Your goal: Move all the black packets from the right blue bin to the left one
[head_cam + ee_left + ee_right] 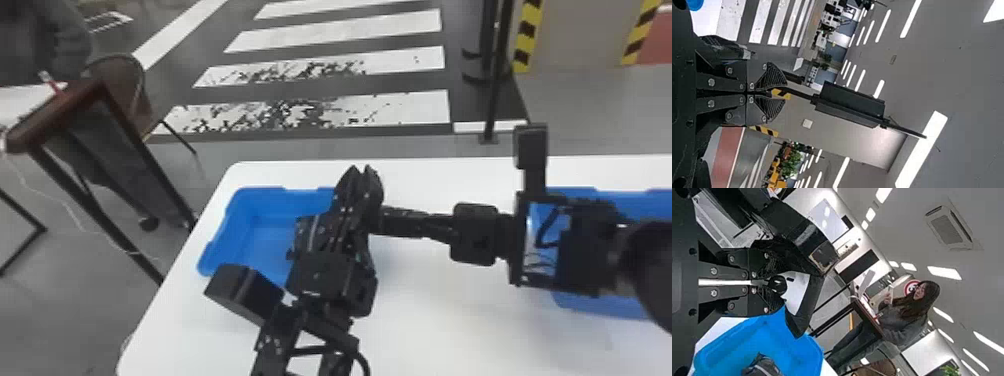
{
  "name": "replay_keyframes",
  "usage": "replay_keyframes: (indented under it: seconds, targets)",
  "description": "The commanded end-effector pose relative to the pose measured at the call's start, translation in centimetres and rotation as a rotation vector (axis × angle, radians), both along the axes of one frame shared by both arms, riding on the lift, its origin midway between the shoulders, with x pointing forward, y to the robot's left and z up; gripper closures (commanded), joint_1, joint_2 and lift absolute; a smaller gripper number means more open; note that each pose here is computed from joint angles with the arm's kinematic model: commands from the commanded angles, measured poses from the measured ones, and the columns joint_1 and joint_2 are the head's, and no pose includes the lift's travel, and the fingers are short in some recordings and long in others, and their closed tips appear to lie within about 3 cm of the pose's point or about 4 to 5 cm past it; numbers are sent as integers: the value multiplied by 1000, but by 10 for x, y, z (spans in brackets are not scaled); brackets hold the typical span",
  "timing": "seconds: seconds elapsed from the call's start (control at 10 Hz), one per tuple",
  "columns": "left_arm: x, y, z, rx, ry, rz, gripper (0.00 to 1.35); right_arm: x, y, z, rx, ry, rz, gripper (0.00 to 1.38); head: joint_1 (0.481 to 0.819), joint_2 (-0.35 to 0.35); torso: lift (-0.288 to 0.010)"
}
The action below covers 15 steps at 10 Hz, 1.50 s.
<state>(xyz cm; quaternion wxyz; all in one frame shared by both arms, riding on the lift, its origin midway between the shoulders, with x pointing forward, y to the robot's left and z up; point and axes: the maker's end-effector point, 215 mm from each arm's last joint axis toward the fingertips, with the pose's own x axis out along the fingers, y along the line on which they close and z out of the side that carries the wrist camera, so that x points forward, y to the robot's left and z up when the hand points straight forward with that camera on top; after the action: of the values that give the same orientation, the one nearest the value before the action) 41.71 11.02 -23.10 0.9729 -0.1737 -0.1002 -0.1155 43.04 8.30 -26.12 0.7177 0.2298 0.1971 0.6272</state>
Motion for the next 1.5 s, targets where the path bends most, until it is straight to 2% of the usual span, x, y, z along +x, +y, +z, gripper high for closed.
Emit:
replay_keyframes:
  seconds: [0.0,0.1,0.3,0.4,0.5,0.7,0.9,1.2,1.3,1.4]
  targets:
    - [-1,2,5,4,-18,6,1220,5,1,10,13,-21,-5,1167,695,253,-140]
    - [-3,6,13,14,-46,23,1220,7,0,12,18,-25,-9,1164,695,252,-140]
    - [4,21,18,73,-79,78,1220,18,-3,10,46,-2,-46,900,695,260,-140]
    - [10,28,18,112,-94,103,1220,20,-4,9,50,-2,-54,415,695,266,-140]
    - [13,36,19,144,-111,128,1220,23,-6,9,55,-3,-63,41,695,269,-140]
    - [20,53,22,199,-141,182,1220,26,-12,4,58,9,-80,96,685,280,-140]
    - [37,78,11,317,-157,260,1220,30,-24,3,79,17,-114,90,680,288,-140]
    - [95,126,-57,578,-114,376,1220,38,-45,1,98,27,-168,90,682,294,-140]
    - [103,146,-76,592,-55,408,1157,37,-45,2,95,20,-167,90,683,294,-140]
    - [95,159,-74,592,-65,427,584,40,-52,2,83,-1,-187,90,684,304,-140]
